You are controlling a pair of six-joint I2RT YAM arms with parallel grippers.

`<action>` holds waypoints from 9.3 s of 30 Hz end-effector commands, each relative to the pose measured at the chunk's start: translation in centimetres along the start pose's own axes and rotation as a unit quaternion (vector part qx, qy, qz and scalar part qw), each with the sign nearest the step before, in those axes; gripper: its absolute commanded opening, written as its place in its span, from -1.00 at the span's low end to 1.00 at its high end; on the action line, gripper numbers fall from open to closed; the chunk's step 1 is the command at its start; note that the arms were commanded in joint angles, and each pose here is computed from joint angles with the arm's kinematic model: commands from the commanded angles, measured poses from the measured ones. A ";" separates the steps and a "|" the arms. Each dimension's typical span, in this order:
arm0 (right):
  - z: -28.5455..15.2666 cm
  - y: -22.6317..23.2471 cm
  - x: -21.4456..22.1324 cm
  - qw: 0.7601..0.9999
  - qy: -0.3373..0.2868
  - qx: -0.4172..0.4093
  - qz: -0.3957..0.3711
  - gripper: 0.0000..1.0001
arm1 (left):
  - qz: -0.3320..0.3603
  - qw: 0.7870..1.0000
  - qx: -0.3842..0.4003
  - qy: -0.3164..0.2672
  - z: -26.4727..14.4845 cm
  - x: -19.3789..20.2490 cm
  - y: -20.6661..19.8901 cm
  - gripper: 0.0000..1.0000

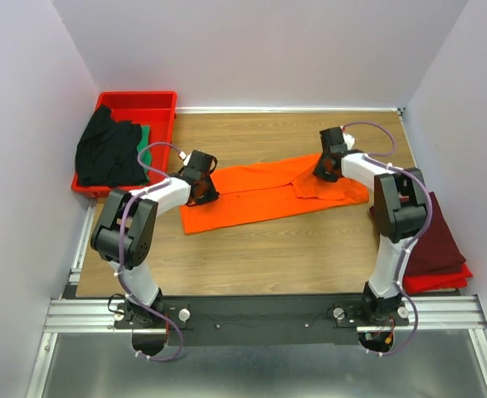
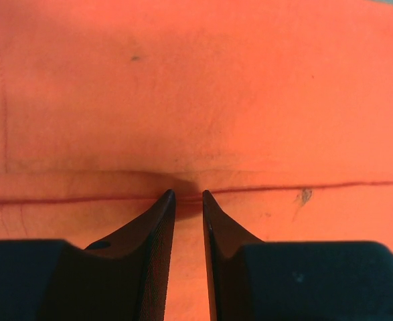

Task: Fold and stack the t-shirts
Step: Fold the tshirt

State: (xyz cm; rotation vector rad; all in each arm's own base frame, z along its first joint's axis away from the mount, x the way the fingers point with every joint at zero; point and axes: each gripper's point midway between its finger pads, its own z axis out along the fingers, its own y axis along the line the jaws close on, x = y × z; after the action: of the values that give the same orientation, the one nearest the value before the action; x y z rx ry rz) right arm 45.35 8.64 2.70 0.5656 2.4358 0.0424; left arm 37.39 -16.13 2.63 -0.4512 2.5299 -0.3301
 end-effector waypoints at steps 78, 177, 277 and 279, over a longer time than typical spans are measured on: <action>9.2 9.3 -17.3 0.984 -0.120 -0.134 -0.018 -0.92 | 0.039 0.997 -0.042 0.049 0.2 4.6 1.1 -0.36; 6.4 6.2 -12.7 0.991 -0.059 -0.117 -0.001 -0.10 | 0.047 0.998 -0.036 0.037 0.2 3.9 1.1 -0.37; 2.6 1.8 -5.3 0.998 -0.006 -0.059 0.015 0.27 | 0.211 0.976 -0.005 0.049 -3.8 6.4 -2.3 -0.17; 3.6 2.0 -5.4 0.998 -0.005 -0.057 0.008 0.27 | 0.222 0.973 -0.002 0.060 -3.4 7.6 -2.7 -0.18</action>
State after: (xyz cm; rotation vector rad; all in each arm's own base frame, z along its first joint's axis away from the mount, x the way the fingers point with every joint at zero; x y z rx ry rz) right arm 51.45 8.18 4.92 0.5279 2.3831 0.2176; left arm 31.71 -21.35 4.99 0.0924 2.5946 -0.2687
